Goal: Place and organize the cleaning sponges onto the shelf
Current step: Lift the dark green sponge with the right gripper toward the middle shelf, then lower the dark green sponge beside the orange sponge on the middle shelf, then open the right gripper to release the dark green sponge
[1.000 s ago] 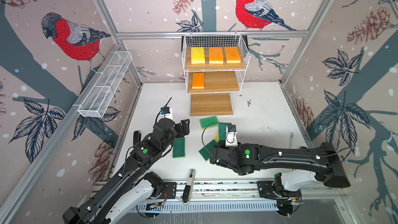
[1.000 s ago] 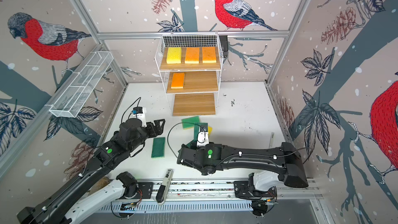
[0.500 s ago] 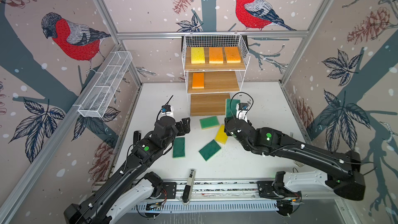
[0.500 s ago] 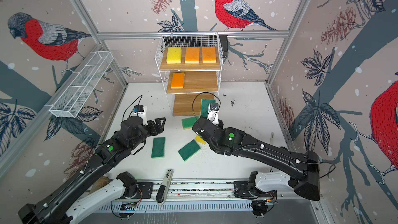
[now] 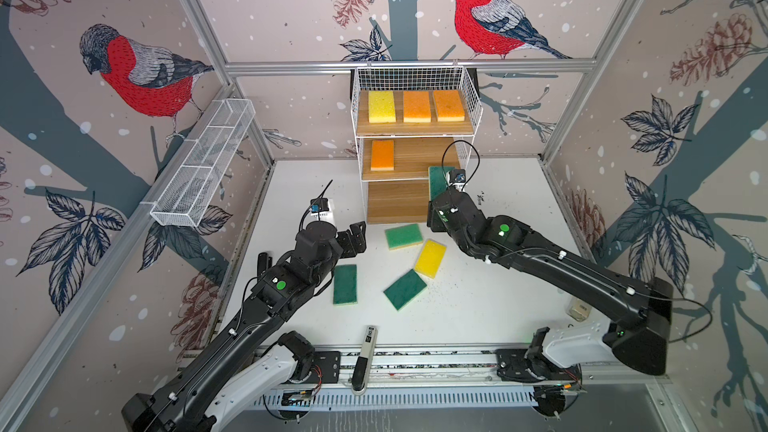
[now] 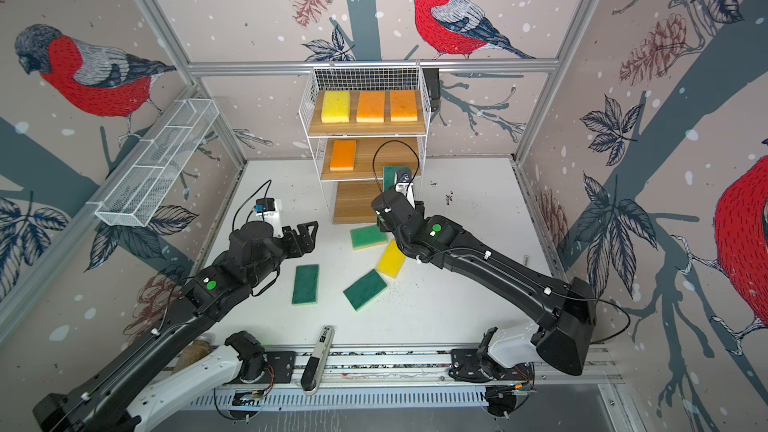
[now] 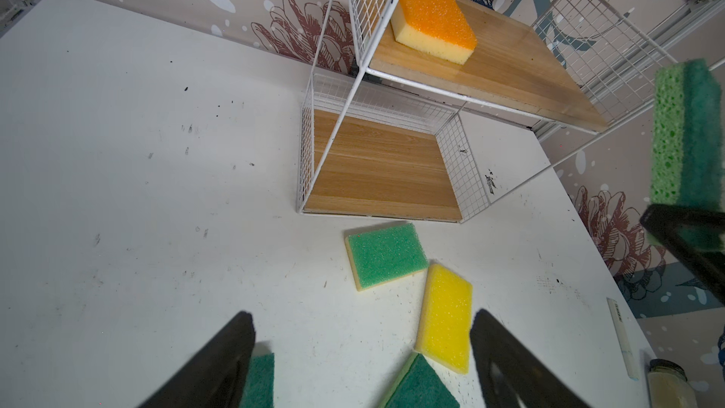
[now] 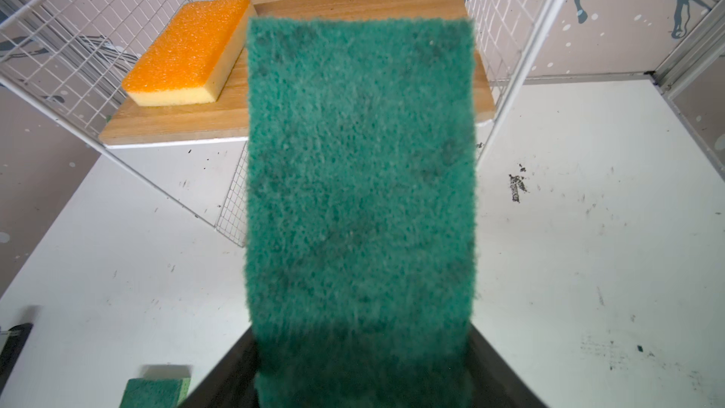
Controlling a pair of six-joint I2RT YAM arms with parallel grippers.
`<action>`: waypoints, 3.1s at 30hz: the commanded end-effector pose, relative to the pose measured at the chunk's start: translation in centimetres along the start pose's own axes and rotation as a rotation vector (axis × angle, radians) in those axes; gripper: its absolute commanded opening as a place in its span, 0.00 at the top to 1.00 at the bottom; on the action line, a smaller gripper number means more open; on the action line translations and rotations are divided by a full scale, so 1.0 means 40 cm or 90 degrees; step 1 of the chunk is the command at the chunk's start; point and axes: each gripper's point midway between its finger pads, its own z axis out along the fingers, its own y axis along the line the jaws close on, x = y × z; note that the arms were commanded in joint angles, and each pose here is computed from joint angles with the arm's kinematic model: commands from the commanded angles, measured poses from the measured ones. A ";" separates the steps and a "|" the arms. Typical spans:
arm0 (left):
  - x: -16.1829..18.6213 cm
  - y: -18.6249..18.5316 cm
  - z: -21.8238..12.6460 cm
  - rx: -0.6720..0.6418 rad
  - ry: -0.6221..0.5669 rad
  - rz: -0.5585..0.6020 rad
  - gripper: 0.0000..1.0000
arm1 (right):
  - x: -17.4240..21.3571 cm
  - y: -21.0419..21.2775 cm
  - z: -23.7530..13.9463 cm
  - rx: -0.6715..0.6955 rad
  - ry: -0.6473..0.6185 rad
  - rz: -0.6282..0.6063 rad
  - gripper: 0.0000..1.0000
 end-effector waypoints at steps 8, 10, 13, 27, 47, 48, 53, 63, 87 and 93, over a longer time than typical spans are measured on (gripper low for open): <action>-0.041 -0.009 0.006 -0.002 -0.041 0.028 0.13 | -0.071 -0.003 0.064 0.014 -0.035 -0.022 0.31; -0.039 -0.007 0.010 -0.005 -0.042 0.033 0.13 | -0.081 0.001 0.071 0.012 -0.041 -0.023 0.31; -0.042 -0.007 0.014 -0.007 -0.046 0.038 0.13 | -0.093 0.016 0.082 0.007 -0.047 -0.029 0.31; -0.053 -0.017 0.011 0.007 -0.061 0.039 0.13 | -0.145 0.104 0.157 -0.014 -0.065 -0.046 0.31; -0.065 -0.014 -0.002 0.007 -0.081 0.049 0.13 | -0.189 0.133 0.239 0.004 -0.078 -0.043 0.29; -0.066 -0.015 -0.002 0.008 -0.081 0.048 0.13 | -0.189 0.132 0.243 0.007 -0.078 -0.044 0.29; -0.062 -0.016 0.000 0.011 -0.078 0.049 0.13 | -0.195 0.127 0.257 0.015 -0.079 -0.040 0.28; -0.056 -0.022 0.009 0.020 -0.074 0.051 0.13 | -0.201 0.124 0.271 0.021 -0.085 -0.037 0.27; -0.052 -0.024 0.008 0.026 -0.072 0.050 0.13 | -0.210 0.108 0.285 0.045 -0.102 -0.004 0.24; -0.051 -0.023 0.006 0.025 -0.072 0.051 0.13 | -0.216 0.120 0.285 0.035 -0.099 -0.001 0.23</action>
